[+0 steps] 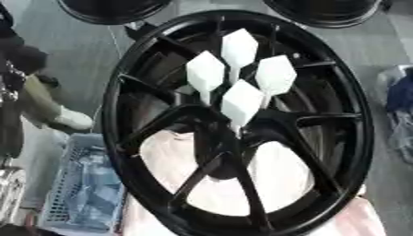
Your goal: Pull the pin out of the wheel hub.
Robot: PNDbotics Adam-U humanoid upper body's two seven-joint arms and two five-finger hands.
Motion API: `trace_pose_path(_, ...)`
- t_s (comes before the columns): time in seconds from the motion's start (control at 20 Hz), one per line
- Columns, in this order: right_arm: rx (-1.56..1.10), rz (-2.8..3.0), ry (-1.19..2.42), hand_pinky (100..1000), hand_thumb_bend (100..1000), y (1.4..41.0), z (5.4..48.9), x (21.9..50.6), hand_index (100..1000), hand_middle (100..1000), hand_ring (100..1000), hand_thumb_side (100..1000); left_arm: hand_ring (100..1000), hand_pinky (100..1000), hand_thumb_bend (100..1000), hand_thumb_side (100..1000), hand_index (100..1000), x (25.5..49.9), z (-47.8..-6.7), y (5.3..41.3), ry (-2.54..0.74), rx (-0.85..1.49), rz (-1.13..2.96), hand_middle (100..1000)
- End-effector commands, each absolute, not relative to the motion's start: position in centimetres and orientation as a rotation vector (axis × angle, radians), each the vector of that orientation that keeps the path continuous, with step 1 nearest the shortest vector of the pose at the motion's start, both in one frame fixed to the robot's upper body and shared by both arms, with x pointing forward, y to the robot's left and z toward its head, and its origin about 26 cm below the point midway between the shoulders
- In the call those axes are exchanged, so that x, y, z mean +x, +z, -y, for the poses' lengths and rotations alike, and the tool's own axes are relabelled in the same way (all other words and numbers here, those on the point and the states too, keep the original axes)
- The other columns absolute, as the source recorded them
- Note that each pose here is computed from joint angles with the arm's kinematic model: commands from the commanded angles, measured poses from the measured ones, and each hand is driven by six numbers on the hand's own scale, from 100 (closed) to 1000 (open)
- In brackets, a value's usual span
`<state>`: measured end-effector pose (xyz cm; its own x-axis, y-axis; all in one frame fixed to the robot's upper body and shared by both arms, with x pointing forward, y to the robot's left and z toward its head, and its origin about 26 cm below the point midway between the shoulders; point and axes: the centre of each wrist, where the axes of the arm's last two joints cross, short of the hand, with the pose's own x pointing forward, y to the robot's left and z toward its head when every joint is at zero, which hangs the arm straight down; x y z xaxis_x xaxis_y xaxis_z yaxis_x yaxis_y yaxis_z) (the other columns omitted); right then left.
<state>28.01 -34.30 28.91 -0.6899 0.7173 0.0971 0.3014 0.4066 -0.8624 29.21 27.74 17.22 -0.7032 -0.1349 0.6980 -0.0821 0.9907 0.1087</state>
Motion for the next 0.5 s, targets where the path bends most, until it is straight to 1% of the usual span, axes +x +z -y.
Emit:
trace_pose_path(0.05,-0.944,2.124,1.413,766,100,31.1,34.2,27.4,786,760,826,236,716,793,100,729,762,29.0,-27.8,18.2,-0.129,0.153,2.383,625)
trace_pose_path(0.5,-0.880,1.968,1.625,783,100,32.1,33.6,27.4,799,769,835,285,715,793,100,731,762,29.1,-27.7,18.3,-0.146,0.143,2.384,624)
